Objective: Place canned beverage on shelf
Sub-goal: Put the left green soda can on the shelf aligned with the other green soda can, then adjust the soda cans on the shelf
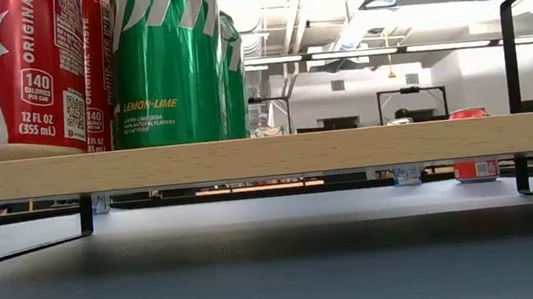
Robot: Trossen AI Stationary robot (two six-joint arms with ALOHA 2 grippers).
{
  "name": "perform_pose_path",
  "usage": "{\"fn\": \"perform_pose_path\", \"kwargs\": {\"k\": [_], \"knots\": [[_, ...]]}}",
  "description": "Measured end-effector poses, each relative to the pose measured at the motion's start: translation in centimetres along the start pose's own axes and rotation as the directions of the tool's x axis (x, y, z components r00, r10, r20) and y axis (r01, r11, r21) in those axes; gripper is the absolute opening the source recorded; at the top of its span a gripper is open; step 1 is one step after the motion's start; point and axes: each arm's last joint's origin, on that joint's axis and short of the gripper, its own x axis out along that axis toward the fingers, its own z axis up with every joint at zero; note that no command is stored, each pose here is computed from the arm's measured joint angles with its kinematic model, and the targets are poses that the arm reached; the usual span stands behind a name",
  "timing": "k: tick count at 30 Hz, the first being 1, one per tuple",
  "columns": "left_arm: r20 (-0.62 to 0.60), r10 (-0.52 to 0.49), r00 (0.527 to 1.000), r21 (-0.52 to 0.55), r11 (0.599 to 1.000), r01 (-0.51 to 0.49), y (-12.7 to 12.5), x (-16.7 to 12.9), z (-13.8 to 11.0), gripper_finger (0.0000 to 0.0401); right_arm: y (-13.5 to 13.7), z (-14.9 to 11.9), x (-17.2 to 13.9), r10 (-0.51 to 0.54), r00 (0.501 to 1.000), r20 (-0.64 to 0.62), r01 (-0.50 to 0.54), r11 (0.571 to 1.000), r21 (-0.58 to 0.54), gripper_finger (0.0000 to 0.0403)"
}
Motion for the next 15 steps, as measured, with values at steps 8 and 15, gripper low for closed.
{"fn": "perform_pose_path", "kwargs": {"k": [8, 15], "knots": [[-0.001, -0.001, 1.0, 0.0, 1.0, 0.001, 0.0, 0.0, 0.0, 0.0339, -0.8, -0.3, 0.1, -0.095, 0.995, -0.005, 0.095, 0.995, 0.01, 0.0], [-0.001, -0.001, 1.0, -0.012, 1.0, 0.001, 0.0, 0.0, 0.0, 0.0339, -2.9, 0.5, 1.6, -0.18, 0.983, -0.036, 0.179, 0.984, -0.023, 0.0]]}}
